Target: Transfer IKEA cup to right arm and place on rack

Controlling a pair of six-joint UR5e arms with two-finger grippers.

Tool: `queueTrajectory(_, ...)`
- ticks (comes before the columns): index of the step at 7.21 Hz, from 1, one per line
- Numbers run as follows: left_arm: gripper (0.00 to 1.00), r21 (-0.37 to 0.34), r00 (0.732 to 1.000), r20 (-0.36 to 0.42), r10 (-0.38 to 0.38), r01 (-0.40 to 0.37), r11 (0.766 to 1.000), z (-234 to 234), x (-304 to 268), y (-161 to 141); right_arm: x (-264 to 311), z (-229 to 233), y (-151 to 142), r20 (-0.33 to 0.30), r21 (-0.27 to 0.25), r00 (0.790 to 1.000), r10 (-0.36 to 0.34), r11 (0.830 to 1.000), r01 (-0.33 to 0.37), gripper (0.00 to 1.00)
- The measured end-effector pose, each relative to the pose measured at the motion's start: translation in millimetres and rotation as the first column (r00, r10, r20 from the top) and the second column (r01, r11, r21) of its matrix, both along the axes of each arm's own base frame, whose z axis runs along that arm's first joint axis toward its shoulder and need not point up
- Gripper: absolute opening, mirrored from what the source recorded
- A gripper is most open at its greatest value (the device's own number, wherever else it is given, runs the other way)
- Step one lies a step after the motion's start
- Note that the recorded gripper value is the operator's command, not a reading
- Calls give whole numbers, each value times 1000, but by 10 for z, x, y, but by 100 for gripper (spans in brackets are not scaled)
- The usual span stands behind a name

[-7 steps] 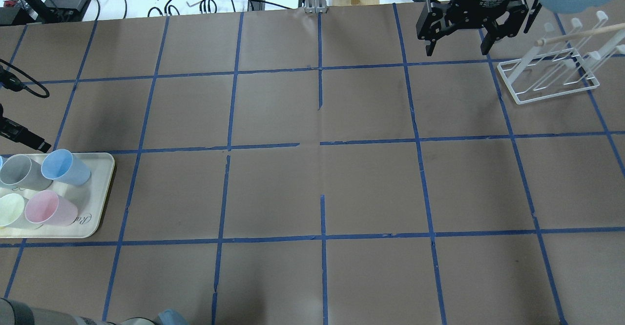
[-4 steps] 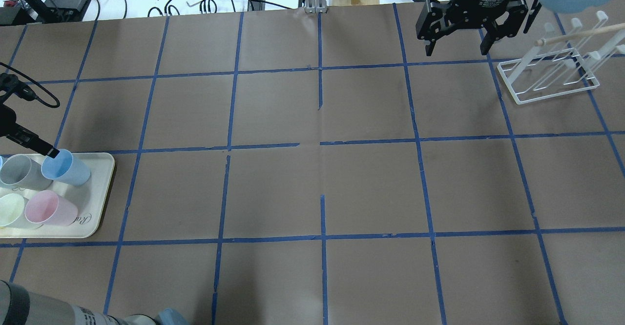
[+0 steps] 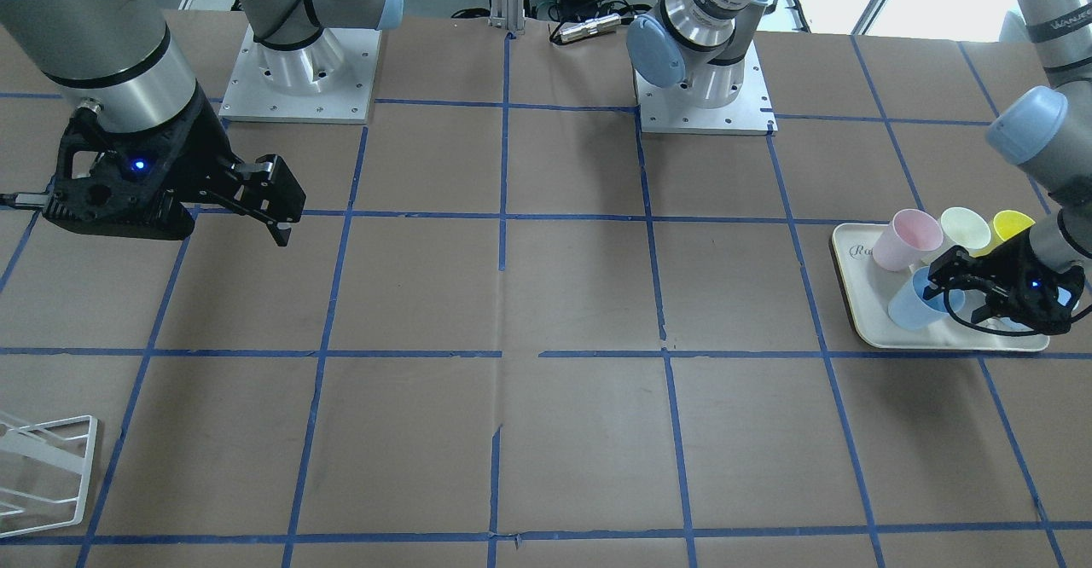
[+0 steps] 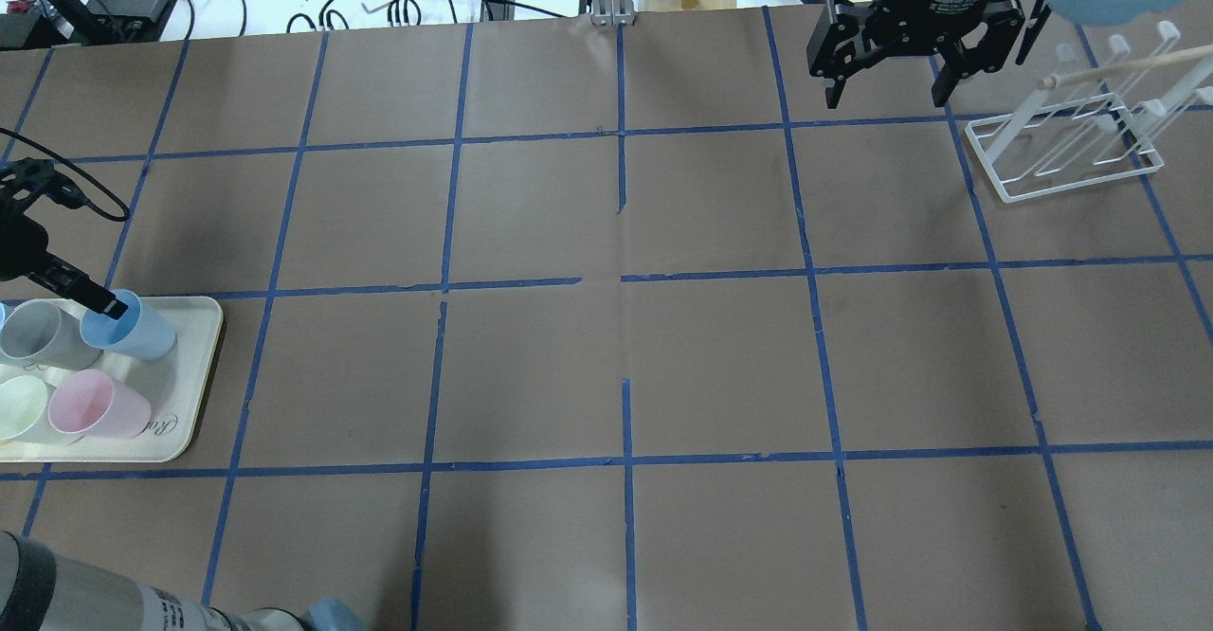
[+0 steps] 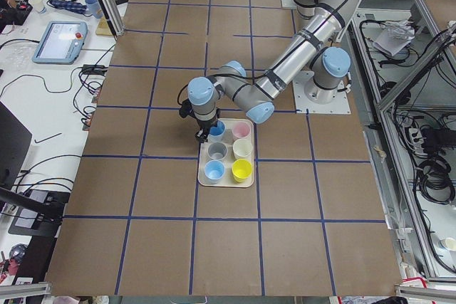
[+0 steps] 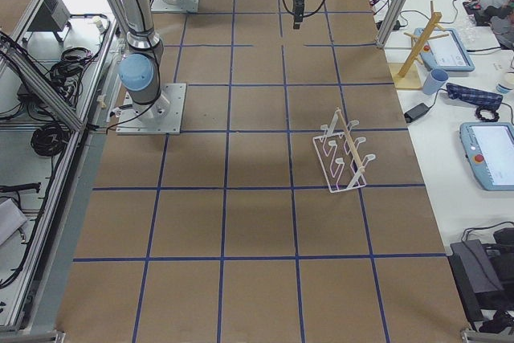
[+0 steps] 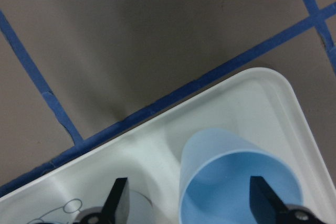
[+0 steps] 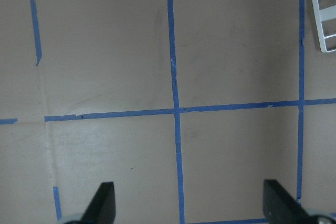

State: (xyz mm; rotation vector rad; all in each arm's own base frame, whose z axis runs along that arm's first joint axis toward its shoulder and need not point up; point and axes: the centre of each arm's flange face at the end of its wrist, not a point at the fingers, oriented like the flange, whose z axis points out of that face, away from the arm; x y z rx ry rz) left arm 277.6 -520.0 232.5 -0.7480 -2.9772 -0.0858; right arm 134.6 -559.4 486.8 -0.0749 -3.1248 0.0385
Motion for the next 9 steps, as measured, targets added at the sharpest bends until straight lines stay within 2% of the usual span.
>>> queueTrajectory(1,0,19,1000,4,-1,1,1000,-37,21,0,0,-1,-3,0,-1,1000,-1,1000,1,100)
queueTrajectory(4,0,45,1000,16,-8,7,999,-32,42,-4,1,-17,-15,1,-1,1000,0,1000,0,100)
queueTrajectory(6,0,17,1000,-22,-3,3,1000,84,-83,-37,1,-21,-22,1,-2,1000,0,1000,0,100)
queueTrajectory(8,0,-19,994,-76,74,-76,997,353,-405,-141,1,-26,-26,1,-2,1000,0,1000,0,100)
queueTrajectory(9,0,-28,989,-94,115,-118,993,552,-745,-248,2,-30,-26,1,-1,1000,0,1000,0,100)
